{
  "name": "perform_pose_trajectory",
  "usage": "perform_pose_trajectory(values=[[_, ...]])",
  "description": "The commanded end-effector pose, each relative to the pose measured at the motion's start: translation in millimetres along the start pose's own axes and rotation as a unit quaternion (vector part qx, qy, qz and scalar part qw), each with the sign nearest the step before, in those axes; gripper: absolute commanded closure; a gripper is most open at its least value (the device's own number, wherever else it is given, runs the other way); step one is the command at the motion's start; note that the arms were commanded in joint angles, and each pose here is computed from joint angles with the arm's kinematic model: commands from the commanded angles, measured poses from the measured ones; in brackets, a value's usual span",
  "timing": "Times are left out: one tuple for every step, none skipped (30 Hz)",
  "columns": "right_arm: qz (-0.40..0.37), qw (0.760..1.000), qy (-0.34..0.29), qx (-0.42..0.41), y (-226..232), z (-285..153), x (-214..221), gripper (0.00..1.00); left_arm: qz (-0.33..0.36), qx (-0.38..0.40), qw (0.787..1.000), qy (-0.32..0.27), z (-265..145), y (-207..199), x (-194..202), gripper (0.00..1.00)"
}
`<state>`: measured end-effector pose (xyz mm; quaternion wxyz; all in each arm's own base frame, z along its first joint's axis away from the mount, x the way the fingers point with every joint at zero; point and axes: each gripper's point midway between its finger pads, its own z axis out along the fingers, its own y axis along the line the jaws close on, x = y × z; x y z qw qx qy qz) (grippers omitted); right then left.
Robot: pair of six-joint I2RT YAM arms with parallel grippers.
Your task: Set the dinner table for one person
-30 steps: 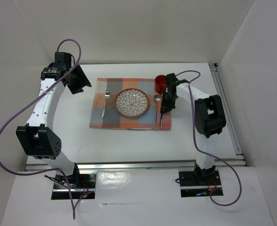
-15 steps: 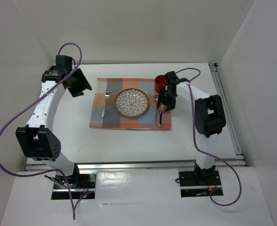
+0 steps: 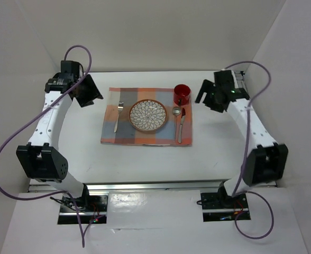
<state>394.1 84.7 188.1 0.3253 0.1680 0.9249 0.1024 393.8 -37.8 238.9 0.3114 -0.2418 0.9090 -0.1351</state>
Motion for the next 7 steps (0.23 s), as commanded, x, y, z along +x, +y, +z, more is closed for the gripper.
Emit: perform_pose_trajectory(values=[[0.011, 0.997, -0.071, 0.015, -26.6, -39.0, -16.6, 0.12, 0.021, 0.031, 0.999, -0.039, -30.6, -12.4, -9.3, 0.35], [0.007, 0.997, -0.082, 0.01, -25.4, -47.4, -19.6, 0.11, 0.021, 0.032, 0.998, -0.04, -25.9, -9.9, -6.1, 0.34], [0.013, 0.995, -0.093, 0.024, -35.7, -59.1, -20.7, 0.11, 0.025, 0.041, 0.998, -0.039, -26.8, -14.0, -2.3, 0.34], [0.012, 0.994, -0.1, 0.034, -42.1, -64.6, -22.8, 0.11, 0.026, 0.044, 0.998, -0.044, -29.3, -14.5, -2.7, 0.34], [0.012, 0.994, -0.097, 0.045, -48.6, -65.5, -16.6, 0.11, 0.026, 0.044, 0.998, -0.044, -29.3, -14.5, -2.7, 0.34], [0.006, 0.994, -0.105, 0.041, -49.2, -70.7, -16.4, 0.11, 0.026, 0.044, 0.998, -0.044, -29.3, -14.5, -2.7, 0.34], [0.001, 0.994, -0.095, 0.054, -58.4, -66.4, -3.8, 0.11, 0.034, 0.041, 0.997, -0.059, -36.8, -18.1, -10.0, 0.34]])
